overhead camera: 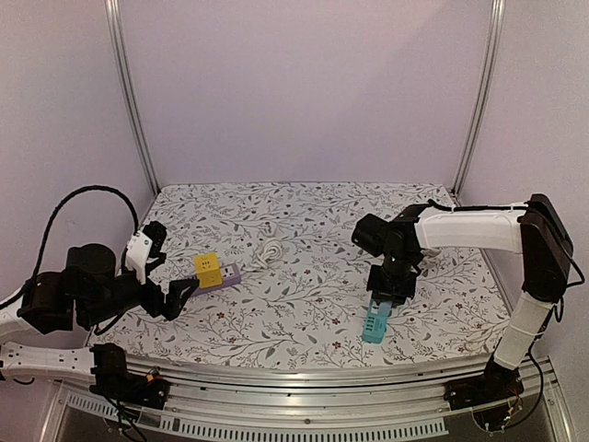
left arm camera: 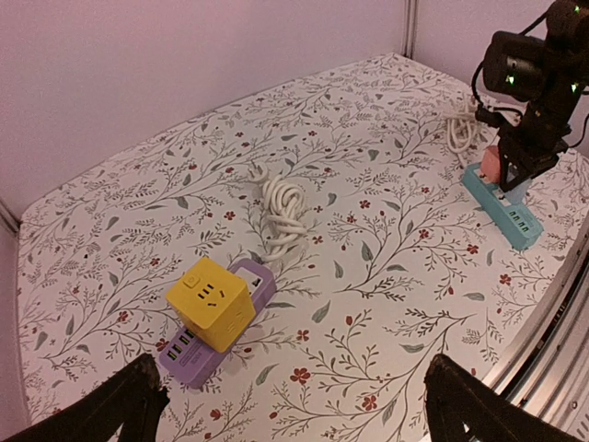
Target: Insert the plug
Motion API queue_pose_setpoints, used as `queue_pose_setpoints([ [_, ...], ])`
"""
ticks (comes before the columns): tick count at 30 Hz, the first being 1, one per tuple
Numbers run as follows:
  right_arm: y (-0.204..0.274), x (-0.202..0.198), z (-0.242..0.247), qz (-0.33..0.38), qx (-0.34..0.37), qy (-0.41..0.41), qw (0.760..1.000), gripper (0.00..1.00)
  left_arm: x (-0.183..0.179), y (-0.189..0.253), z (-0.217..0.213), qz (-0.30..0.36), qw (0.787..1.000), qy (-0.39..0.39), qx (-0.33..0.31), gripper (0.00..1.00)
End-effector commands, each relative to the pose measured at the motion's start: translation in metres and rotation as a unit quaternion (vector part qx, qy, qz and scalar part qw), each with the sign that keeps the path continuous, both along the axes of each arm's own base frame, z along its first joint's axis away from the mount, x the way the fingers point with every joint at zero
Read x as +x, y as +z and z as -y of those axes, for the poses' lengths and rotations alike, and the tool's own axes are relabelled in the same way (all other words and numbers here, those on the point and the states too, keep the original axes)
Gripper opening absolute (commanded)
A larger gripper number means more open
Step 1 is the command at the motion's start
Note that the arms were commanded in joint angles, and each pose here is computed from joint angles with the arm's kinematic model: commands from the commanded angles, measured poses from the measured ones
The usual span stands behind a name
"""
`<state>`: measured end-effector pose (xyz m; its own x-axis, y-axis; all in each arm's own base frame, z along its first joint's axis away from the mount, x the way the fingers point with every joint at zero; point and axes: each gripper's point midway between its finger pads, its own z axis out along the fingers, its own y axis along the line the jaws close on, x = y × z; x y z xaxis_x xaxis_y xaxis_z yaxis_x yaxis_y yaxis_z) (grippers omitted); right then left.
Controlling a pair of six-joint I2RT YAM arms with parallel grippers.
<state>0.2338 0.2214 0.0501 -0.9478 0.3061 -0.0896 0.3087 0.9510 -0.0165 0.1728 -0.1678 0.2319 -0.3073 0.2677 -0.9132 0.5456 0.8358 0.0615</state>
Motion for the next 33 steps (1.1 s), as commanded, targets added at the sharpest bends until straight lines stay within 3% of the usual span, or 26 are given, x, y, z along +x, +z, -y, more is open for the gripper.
queue_pose_setpoints([
  [1,-0.023,-0.008,0.007,-0.024,-0.027,0.006,0.999,0.00,0.000,-0.008,0.000,-0.002,1.000,0.001,0.013,0.99],
  [18,-0.061,-0.013,0.012,-0.061,-0.027,0.024,0.997,0.00,0.001,-0.005,-0.001,-0.001,1.000,0.008,0.012,1.00],
  [33,-0.035,0.048,0.013,-0.026,-0.023,0.098,0.995,0.00,0.010,0.011,0.003,0.015,0.999,0.020,0.028,1.00],
])
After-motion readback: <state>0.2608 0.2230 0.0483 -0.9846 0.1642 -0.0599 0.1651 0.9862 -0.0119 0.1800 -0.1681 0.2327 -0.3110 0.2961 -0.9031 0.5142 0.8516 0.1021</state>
